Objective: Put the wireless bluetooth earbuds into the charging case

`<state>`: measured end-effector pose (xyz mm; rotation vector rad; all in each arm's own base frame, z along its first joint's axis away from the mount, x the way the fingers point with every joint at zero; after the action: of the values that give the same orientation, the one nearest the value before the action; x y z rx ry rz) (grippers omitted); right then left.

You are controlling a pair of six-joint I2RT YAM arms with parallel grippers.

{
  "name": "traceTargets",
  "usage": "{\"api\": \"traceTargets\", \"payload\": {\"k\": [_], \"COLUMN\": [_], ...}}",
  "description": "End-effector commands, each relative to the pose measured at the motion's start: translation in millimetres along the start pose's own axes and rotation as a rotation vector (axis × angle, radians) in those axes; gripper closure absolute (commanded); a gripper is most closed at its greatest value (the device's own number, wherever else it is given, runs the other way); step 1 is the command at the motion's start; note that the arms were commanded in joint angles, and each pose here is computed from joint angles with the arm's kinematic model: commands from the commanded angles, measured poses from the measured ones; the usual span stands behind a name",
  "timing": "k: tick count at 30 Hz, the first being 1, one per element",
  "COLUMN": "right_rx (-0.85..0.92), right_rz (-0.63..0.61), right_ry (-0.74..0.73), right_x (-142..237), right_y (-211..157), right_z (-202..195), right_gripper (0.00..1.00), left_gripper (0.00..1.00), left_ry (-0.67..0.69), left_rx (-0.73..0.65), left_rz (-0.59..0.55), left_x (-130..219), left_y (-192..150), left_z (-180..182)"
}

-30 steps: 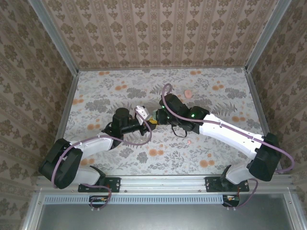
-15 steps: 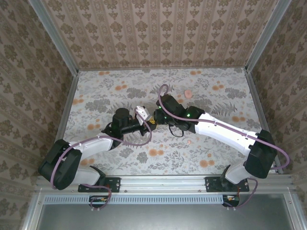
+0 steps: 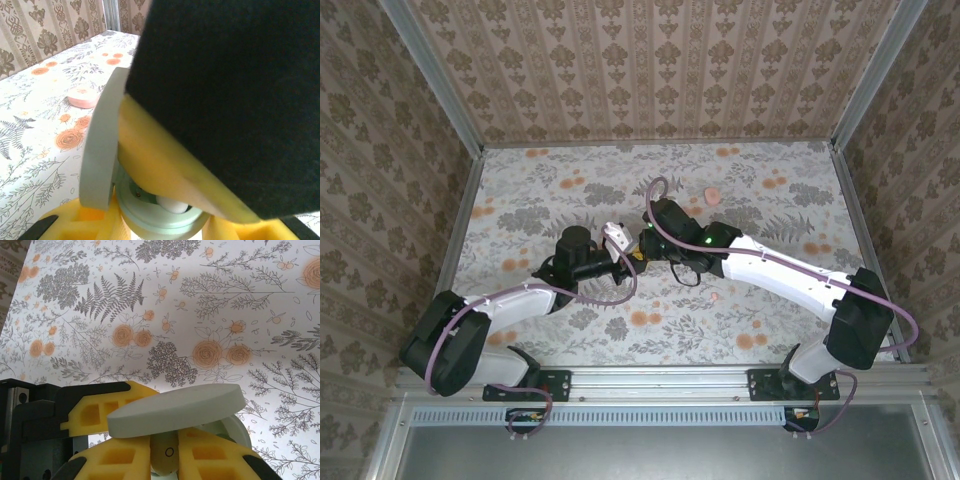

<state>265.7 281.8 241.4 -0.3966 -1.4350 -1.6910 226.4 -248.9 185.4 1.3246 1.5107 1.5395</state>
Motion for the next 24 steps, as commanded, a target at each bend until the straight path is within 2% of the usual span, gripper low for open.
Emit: {"api": "traceTargets", "payload": {"k": [1, 6, 12, 19, 24], "right_rx": [0.014, -0.013, -0.049, -0.094, -0.136], "right_rz": [0.003, -0.002, -0.035, -0.095, -0.142], "right_ry": [-0.008, 0.009, 0.044, 0.081, 0.085], "right_x": [0, 7, 23, 51, 82], "right_y": [-1, -2, 8, 22, 33], "right_z": [3, 3, 6, 0, -25], "right_gripper": [0.79, 0.71, 0.66, 0.65, 0.64], "left_gripper": [0.88, 0.88, 0.87, 0.88, 0.88], "left_ry": [-0.01, -0.005, -0.003, -0.001, 0.008], "left_rx": [-0.049, -0.049, -0.05, -0.062, -0.093], "left_rz": [-0.065, -0.061, -0.058, -0.06, -0.068], "left_x": [1, 1, 1, 5, 11], "left_y": [24, 24, 23, 22, 24], "left_z": [-4, -3, -3, -5, -6]}}
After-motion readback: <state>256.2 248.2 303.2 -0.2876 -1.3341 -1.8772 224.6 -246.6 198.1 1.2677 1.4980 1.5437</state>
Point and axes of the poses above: each hand's point on the last joint's axis, 136 mm out from that joint toward the fingers, its own x axis back along the fingers, its own z axis along the line the jaws close on, y = z × x, the point moved 6 cm from there along x, back along the fingers, and after that the axes turned 7 degrees about x, right-handed, at the moved point
